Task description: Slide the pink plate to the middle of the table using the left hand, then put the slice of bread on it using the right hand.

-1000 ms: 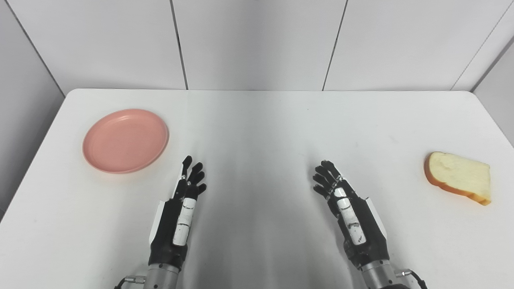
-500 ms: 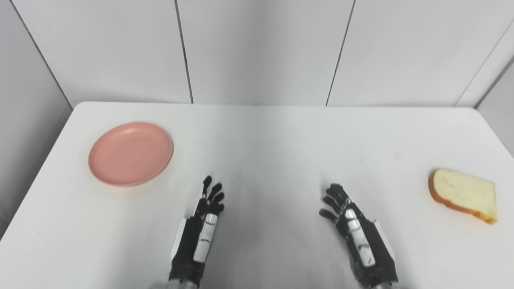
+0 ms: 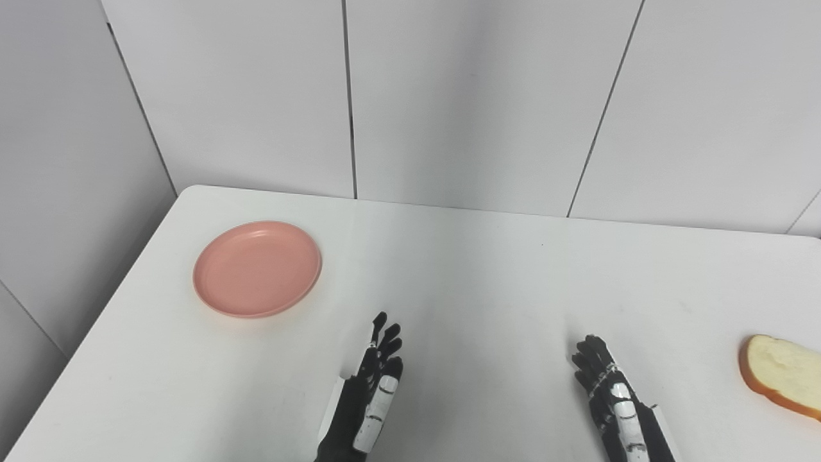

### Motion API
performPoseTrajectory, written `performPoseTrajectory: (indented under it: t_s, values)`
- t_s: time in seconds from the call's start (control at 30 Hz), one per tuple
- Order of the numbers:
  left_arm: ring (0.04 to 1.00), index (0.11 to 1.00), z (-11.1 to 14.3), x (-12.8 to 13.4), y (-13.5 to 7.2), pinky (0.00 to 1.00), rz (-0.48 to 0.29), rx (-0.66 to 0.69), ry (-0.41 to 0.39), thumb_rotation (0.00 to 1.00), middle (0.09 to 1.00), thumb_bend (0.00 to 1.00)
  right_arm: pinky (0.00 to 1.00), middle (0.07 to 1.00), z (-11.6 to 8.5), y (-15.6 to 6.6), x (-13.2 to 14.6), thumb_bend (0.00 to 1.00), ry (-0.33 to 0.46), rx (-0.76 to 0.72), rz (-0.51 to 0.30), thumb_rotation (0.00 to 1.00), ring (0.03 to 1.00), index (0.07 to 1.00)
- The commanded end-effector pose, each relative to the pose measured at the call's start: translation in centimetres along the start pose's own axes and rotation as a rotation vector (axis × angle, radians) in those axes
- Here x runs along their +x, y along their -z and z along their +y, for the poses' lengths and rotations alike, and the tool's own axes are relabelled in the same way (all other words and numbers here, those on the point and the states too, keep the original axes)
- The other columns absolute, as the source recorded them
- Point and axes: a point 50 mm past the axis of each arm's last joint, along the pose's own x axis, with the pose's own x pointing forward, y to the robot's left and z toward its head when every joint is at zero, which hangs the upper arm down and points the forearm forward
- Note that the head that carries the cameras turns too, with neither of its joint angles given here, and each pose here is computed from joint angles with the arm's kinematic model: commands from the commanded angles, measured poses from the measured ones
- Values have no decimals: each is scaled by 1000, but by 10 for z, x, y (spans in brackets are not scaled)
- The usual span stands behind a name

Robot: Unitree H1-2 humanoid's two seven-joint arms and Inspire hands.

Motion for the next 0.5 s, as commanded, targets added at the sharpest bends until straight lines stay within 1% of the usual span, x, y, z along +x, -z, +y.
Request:
performPoseTrajectory:
  t_s: [0.0,0.07,0.1,0.13,0.2,0.23,0.27,0.3,0.37,0.43,0.47]
  values:
    - [937,1000,1,6,-7,885,-81,-16,7,934,973,604,988,945,2,6,-2,708,5,6,-4,926,951,934]
    - [938,1000,3,6,-12,878,-108,-36,-7,933,976,632,985,945,4,6,-1,703,5,6,-8,924,951,936]
    - [939,1000,5,7,-17,878,-110,-97,-26,933,978,639,985,946,5,7,-1,701,7,2,-10,924,951,937]
    - [962,1000,6,8,-21,922,-111,-142,-37,903,985,702,977,945,6,7,0,700,9,0,-11,927,946,937]
    - [972,959,11,12,-31,970,-121,-209,-65,913,981,777,986,952,8,8,2,690,14,-3,-13,937,950,947]
    - [949,896,17,17,-39,967,-149,-218,-87,898,951,806,985,950,8,8,3,690,16,-4,-14,941,948,947]
    - [945,886,21,20,-45,966,-169,-224,-101,895,946,811,985,949,8,9,4,691,18,-5,-14,941,947,947]
    - [937,867,28,27,-53,963,-204,-216,-118,889,936,820,984,948,8,9,5,691,16,-4,-14,941,946,946]
    - [902,779,44,41,-66,912,-272,-186,-141,887,900,862,970,940,9,10,6,706,15,-1,-12,920,939,944]
    - [883,733,58,53,-74,889,-319,-167,-156,872,866,889,962,939,10,10,7,738,15,-4,-9,916,935,943]
    - [872,722,69,61,-79,878,-343,-148,-170,868,852,893,960,940,11,10,7,744,16,-5,-10,915,935,943]
